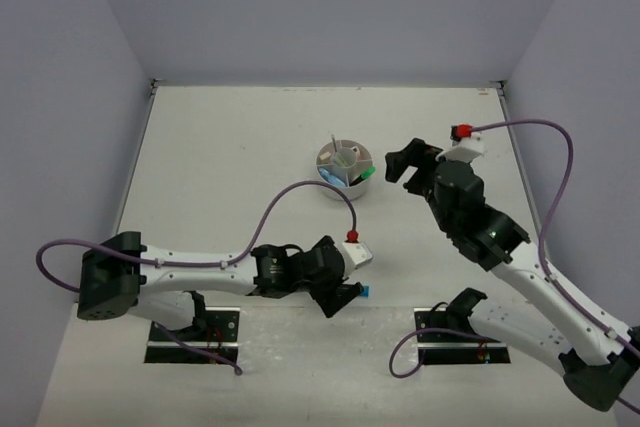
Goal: Sort the stationery into containers
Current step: Place the pen in the storage box, then pick up the pen from the corner of the board.
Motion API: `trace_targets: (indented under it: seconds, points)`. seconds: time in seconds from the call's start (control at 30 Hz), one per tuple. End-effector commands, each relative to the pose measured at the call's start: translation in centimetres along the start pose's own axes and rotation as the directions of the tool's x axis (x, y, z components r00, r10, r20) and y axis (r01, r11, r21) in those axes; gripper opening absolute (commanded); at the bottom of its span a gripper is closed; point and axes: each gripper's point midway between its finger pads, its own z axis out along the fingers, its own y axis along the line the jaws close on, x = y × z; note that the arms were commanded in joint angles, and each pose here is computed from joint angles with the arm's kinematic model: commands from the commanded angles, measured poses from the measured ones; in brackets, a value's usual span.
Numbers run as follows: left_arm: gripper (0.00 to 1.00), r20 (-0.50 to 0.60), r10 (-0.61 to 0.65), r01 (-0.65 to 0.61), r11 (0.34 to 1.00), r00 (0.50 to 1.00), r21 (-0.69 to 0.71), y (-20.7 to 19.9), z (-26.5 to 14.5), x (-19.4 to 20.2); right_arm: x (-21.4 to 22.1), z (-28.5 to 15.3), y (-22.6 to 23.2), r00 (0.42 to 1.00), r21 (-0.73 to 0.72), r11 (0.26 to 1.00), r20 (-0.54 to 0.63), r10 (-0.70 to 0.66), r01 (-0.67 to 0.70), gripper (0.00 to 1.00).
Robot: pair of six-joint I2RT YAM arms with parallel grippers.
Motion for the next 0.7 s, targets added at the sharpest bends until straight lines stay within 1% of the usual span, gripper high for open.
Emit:
trace_targets:
  seconds: [0.0,0.03,0.13,0.2,0.3,0.37,0.57,0.63,0.67]
  points:
    - [1.00,-0.068,0.166,-0.170,0.983,0.984,-0.063,1.2,0.7,-0.2,2.7,-1.6,-1.2,0.987,-0.047,0.993,-0.111,-0.112,0.108,0.89]
    - [1.00,-0.092,0.187,-0.193,0.979,0.978,-0.061,1.2,1.4,0.0,2.9,-2.0,-1.2,0.987,-0.062,0.992,-0.115,-0.115,0.108,0.89]
    - [1.00,-0.109,0.213,-0.219,0.975,0.971,-0.046,0.9,2.2,0.1,3.2,-2.3,-1.4,0.986,-0.076,0.991,-0.118,-0.117,0.109,0.89]
    - [1.00,-0.122,0.228,-0.237,0.969,0.966,-0.065,1.4,2.8,0.3,3.5,-2.4,-1.3,0.984,-0.091,0.989,-0.126,-0.123,0.112,0.89]
    - [1.00,-0.111,0.259,-0.268,0.961,0.959,-0.071,1.5,3.5,0.2,3.5,-2.7,-1.1,0.984,-0.110,0.988,-0.129,-0.124,0.110,0.89]
    - [0.99,-0.084,0.268,-0.273,0.960,0.960,-0.060,1.4,3.9,-0.2,3.3,-2.8,-0.9,0.985,-0.121,0.987,-0.124,-0.119,0.104,0.89]
    - [0.86,-0.074,0.255,-0.255,0.967,0.964,0.016,0.6,4.9,0.3,3.0,-3.5,-0.8,0.988,-0.149,0.984,-0.104,-0.113,0.097,0.88]
    - [0.78,-0.081,0.238,-0.235,0.971,0.968,0.047,0.5,5.2,0.9,2.6,-3.8,-1.0,0.990,-0.150,0.984,-0.087,-0.106,0.092,0.88]
    - [0.78,-0.088,0.236,-0.233,0.971,0.968,0.047,0.6,5.2,1.3,2.6,-3.8,-1.0,0.991,-0.151,0.984,-0.085,-0.105,0.091,0.88]
